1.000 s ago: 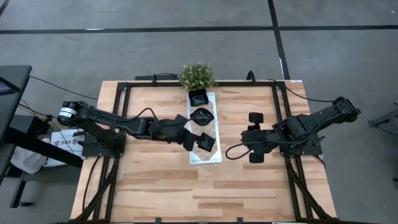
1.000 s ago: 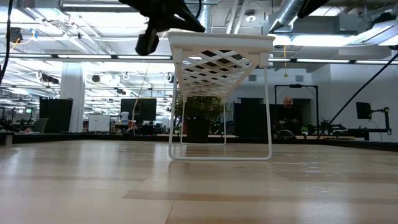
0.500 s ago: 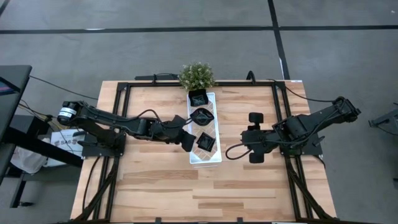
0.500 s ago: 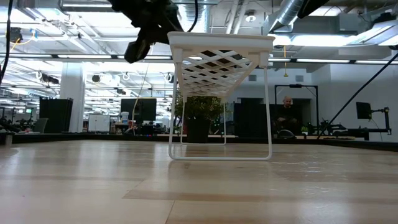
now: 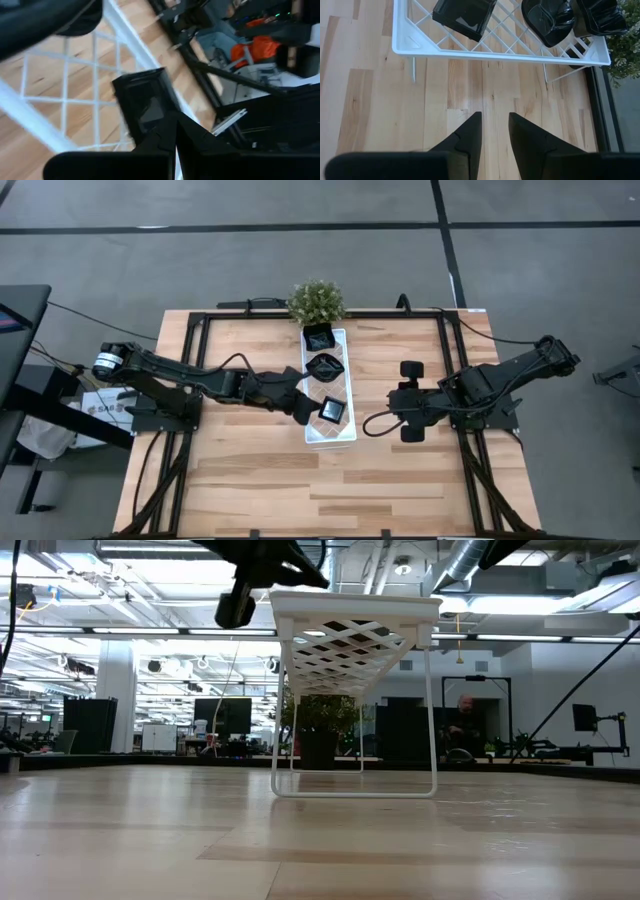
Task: Pick & Place Mini shaped plates
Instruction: Return to Home Position
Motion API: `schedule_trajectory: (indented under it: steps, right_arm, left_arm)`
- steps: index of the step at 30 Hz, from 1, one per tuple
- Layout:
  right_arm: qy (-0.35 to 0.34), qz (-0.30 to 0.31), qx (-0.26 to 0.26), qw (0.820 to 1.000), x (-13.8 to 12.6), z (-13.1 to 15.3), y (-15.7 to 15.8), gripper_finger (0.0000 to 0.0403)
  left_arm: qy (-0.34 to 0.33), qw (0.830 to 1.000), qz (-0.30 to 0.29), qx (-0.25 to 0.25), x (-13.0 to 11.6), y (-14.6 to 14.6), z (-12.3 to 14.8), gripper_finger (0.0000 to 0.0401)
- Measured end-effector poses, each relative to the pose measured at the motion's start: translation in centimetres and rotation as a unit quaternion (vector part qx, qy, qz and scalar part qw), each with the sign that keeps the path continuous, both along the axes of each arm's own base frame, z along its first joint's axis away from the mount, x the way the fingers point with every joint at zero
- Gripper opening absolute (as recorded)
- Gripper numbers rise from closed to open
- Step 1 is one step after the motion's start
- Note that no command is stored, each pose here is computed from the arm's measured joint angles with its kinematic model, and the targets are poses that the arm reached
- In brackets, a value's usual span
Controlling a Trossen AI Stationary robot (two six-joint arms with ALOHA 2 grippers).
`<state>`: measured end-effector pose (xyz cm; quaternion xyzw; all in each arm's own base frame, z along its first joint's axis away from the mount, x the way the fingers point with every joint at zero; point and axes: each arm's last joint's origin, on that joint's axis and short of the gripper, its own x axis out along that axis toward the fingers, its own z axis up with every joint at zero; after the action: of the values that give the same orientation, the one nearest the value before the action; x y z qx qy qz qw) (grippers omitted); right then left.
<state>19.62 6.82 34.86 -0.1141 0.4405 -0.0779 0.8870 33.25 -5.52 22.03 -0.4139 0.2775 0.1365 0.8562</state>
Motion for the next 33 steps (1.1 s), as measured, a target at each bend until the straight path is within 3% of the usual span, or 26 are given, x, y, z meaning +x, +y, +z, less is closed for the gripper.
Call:
schedule_trajectory:
  steps: [10,15,19,25,29,33]
  right_arm:
    - [0.0,0.0,0.0,1.0,0.0,0.0,0.0,0.0091]
    - [-0.016,-0.008,0.011,1.0,-0.1,0.3,0.0,0.0091]
    - [-0.077,-0.002,0.026,0.997,-1.3,1.7,0.1,0.0091]
    - [-0.207,-0.012,0.051,0.977,-5.0,4.6,-0.1,0.0091]
    - [-0.284,-0.014,0.072,0.956,-7.5,4.3,-0.3,0.0091]
    - [-0.347,0.003,0.128,0.929,-9.2,2.5,-0.5,0.0091]
  left_arm:
    - [-0.016,0.999,-0.016,0.032,0.0,0.0,0.5,0.0006]
    - [-0.074,0.988,-0.079,0.106,-1.2,-0.4,3.6,0.0016]
    - [-0.141,0.961,-0.143,0.188,-3.7,-1.9,7.2,0.0018]
    - [-0.225,0.911,-0.181,0.294,-8.3,-3.7,11.5,0.0015]
    - [-0.238,0.903,-0.17,0.315,-11.7,-3.8,11.1,0.0015]
    - [-0.276,0.899,-0.153,0.305,-14.6,-3.4,9.4,0.0013]
